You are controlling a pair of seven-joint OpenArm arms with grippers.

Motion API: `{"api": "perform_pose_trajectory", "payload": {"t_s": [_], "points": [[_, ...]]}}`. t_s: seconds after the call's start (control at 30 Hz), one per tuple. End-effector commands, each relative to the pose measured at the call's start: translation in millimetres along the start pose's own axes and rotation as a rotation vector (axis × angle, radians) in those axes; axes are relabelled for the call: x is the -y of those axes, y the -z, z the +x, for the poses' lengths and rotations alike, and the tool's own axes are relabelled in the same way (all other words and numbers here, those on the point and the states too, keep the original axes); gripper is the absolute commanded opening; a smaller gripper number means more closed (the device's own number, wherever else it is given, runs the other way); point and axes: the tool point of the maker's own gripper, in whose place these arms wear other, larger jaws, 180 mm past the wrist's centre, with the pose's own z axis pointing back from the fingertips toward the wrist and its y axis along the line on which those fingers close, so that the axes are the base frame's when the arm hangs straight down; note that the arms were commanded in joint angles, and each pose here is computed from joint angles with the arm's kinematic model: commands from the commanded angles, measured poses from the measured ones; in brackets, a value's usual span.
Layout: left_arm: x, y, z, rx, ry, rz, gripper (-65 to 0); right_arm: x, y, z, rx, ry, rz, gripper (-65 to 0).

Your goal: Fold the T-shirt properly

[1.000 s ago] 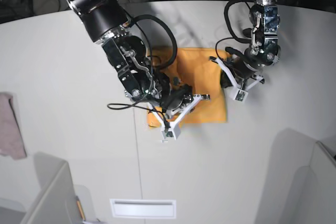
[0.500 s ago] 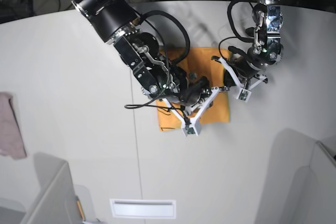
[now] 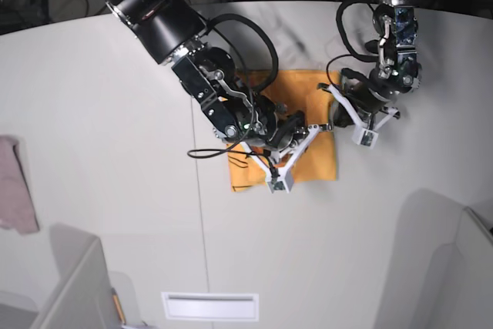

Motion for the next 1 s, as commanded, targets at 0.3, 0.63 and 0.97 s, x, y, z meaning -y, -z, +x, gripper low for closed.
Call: {"api": "perform_pose_trajectory", "payload": {"t_s": [0.3, 0.63, 0.97], "points": [[-74, -55, 20, 0.118, -0.113, 0.116, -65.0, -19, -5, 10, 0.03, -0.003, 0.047, -25.4], [-112, -78, 25, 0.151, -0.142, 0.19, -65.0, -57, -11, 0, 0.031, -0.101, 0.113, -26.0], [-113, -78, 28, 0.157, -0.139, 0.192, -65.0, -106, -14, -2, 0.093, -0.285, 0.188, -26.0]]}}
